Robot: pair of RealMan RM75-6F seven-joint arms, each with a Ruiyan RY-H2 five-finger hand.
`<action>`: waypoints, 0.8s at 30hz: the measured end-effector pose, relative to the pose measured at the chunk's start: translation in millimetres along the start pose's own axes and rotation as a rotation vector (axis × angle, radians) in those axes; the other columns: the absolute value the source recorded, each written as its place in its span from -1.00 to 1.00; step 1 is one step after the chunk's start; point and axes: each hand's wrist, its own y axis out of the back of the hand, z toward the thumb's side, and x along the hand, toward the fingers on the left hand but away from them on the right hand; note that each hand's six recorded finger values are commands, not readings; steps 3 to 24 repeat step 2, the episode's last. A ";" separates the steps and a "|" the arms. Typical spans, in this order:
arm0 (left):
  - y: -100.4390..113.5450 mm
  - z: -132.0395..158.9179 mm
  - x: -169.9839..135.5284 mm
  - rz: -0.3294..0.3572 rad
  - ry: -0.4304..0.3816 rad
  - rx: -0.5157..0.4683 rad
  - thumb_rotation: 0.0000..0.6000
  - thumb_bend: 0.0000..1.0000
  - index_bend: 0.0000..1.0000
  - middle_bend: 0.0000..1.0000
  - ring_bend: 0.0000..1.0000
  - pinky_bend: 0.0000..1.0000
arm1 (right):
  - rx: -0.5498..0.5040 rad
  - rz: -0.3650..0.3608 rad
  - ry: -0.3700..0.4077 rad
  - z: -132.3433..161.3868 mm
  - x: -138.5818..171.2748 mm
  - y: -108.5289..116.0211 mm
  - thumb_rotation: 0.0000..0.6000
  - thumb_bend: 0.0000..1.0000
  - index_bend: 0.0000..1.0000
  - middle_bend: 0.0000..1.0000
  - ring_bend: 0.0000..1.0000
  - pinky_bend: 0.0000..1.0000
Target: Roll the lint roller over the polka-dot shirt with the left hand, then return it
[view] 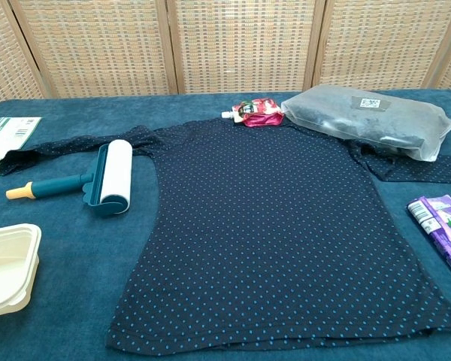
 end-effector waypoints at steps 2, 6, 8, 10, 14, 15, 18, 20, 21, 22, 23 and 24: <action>-1.6 -6.0 -12.9 -0.005 0.016 -0.012 1.00 -0.83 -0.96 -1.00 -1.00 -1.00 | -0.003 -0.004 0.003 1.0 0.7 1.2 1.00 -0.81 -1.00 -1.00 -1.00 -1.00; -1.6 -6.0 -12.9 -0.005 0.016 -0.012 1.00 -0.83 -0.96 -1.00 -1.00 -1.00 | -0.003 -0.004 0.003 1.0 0.7 1.2 1.00 -0.81 -1.00 -1.00 -1.00 -1.00; -1.6 -6.0 -12.9 -0.005 0.016 -0.012 1.00 -0.83 -0.96 -1.00 -1.00 -1.00 | -0.003 -0.004 0.003 1.0 0.7 1.2 1.00 -0.81 -1.00 -1.00 -1.00 -1.00; -1.6 -6.0 -12.9 -0.005 0.016 -0.012 1.00 -0.83 -0.96 -1.00 -1.00 -1.00 | -0.003 -0.004 0.003 1.0 0.7 1.2 1.00 -0.81 -1.00 -1.00 -1.00 -1.00; -1.6 -6.0 -12.9 -0.005 0.016 -0.012 1.00 -0.83 -0.96 -1.00 -1.00 -1.00 | -0.003 -0.004 0.003 1.0 0.7 1.2 1.00 -0.81 -1.00 -1.00 -1.00 -1.00; -1.6 -6.0 -12.9 -0.005 0.016 -0.012 1.00 -0.83 -0.96 -1.00 -1.00 -1.00 | -0.003 -0.004 0.003 1.0 0.7 1.2 1.00 -0.81 -1.00 -1.00 -1.00 -1.00; -1.6 -6.0 -12.9 -0.005 0.016 -0.012 1.00 -0.83 -0.96 -1.00 -1.00 -1.00 | -0.003 -0.004 0.003 1.0 0.7 1.2 1.00 -0.81 -1.00 -1.00 -1.00 -1.00; -1.6 -6.0 -12.9 -0.005 0.016 -0.012 1.00 -0.83 -0.96 -1.00 -1.00 -1.00 | -0.003 -0.004 0.003 1.0 0.7 1.2 1.00 -0.81 -1.00 -1.00 -1.00 -1.00; -1.6 -6.0 -12.9 -0.005 0.016 -0.012 1.00 -0.83 -0.96 -1.00 -1.00 -1.00 | -0.003 -0.004 0.003 1.0 0.7 1.2 1.00 -0.81 -1.00 -1.00 -1.00 -1.00; -1.6 -6.0 -12.9 -0.005 0.016 -0.012 1.00 -0.83 -0.96 -1.00 -1.00 -1.00 | -0.003 -0.004 0.003 1.0 0.7 1.2 1.00 -0.81 -1.00 -1.00 -1.00 -1.00; -1.6 -6.0 -12.9 -0.005 0.016 -0.012 1.00 -0.83 -0.96 -1.00 -1.00 -1.00 | -0.003 -0.004 0.003 1.0 0.7 1.2 1.00 -0.81 -1.00 -1.00 -1.00 -1.00; -1.6 -6.0 -12.9 -0.005 0.016 -0.012 1.00 -0.83 -0.96 -1.00 -1.00 -1.00 | -0.003 -0.004 0.003 1.0 0.7 1.2 1.00 -0.81 -1.00 -1.00 -1.00 -1.00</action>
